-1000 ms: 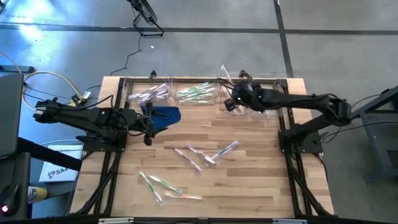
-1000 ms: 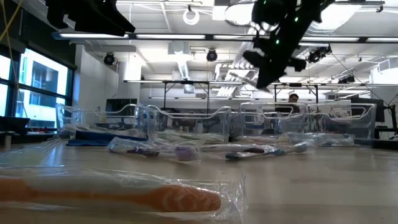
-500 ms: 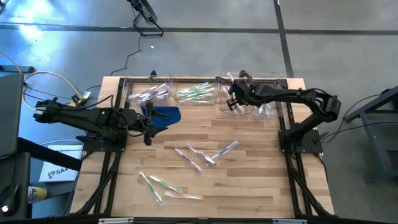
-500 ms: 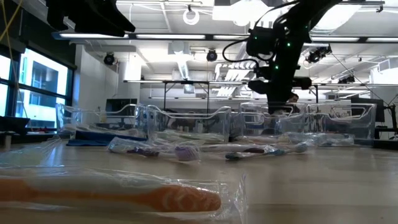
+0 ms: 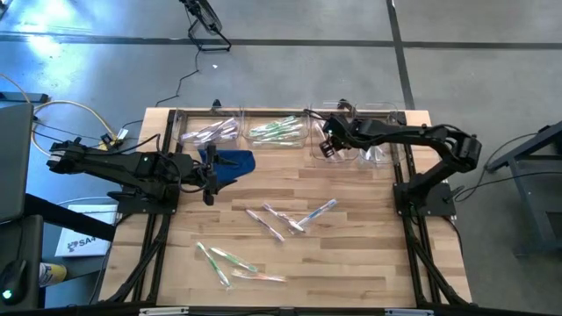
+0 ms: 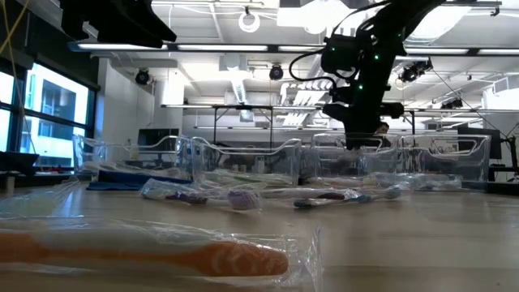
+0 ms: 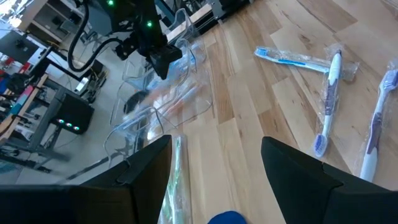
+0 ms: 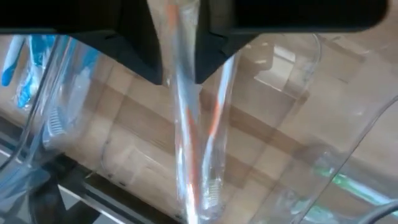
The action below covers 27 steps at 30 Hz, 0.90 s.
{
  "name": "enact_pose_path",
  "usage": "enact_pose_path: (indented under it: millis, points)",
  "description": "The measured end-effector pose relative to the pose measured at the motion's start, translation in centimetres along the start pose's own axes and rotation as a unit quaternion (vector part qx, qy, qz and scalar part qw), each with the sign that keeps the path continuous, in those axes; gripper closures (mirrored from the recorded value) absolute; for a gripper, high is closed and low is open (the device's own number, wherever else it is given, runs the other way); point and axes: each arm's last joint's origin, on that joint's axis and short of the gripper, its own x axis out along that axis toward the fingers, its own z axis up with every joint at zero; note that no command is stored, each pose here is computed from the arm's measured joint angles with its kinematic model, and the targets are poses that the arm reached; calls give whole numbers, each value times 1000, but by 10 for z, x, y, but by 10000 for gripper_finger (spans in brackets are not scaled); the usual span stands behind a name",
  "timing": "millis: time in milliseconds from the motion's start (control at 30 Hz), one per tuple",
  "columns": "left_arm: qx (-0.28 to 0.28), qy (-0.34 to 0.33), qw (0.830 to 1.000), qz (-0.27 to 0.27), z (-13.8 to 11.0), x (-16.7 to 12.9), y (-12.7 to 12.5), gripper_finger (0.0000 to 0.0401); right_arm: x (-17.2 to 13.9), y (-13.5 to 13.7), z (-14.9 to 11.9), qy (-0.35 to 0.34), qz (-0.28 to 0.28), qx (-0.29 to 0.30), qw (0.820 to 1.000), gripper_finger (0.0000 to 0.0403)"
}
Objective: Pick & Place Toothbrushes
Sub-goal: Put the orange toothbrush into the middle right transparent bin, then put the blue toothbrush into the right transparent bin
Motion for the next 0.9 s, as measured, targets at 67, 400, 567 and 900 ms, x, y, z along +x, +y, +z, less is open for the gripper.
enact_pose_path:
  millis: [67, 400, 567, 900]
  points:
    - [0, 0, 1000, 0, 0, 0, 0, 160, 0, 0, 0, 0, 0, -14, 1000, 287]
    - [0, 0, 1000, 0, 0, 0, 0, 160, -27, -7, 4, -40, 33, -38, 998, 265]
    - [0, 0, 1000, 0, 0, 0, 0, 160, -64, -8, 4, -88, 110, -31, 989, 296]
    - [0, -1, 1000, -1, 0, 0, 0, 160, -127, 1, -5, -178, 338, -171, 908, 340]
